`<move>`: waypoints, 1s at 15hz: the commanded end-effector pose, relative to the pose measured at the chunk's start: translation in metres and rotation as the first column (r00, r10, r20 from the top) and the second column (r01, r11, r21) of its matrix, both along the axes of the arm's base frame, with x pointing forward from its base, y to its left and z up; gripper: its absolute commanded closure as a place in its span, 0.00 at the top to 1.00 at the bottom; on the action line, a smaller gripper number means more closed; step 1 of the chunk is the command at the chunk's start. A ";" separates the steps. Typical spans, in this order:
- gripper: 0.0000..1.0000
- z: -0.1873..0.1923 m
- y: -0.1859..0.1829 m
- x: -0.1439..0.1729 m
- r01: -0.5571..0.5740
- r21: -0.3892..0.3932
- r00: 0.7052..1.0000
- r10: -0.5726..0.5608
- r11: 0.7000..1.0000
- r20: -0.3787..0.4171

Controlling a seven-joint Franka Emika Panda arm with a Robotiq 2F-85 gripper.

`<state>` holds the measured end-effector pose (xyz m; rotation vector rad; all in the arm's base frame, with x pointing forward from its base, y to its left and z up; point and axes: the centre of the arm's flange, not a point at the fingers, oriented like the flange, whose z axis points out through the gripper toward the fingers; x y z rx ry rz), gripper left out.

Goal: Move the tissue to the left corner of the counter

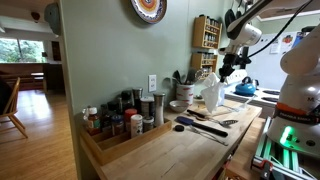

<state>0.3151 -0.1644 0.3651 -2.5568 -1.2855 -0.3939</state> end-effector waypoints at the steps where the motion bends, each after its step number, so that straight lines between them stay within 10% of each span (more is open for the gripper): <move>1: 0.01 0.005 0.002 0.000 -0.007 -0.003 1.000 0.007 1.000 0.012; 15: 0.00 0.067 0.098 -0.048 -0.268 -0.190 0.954 0.288 0.944 0.083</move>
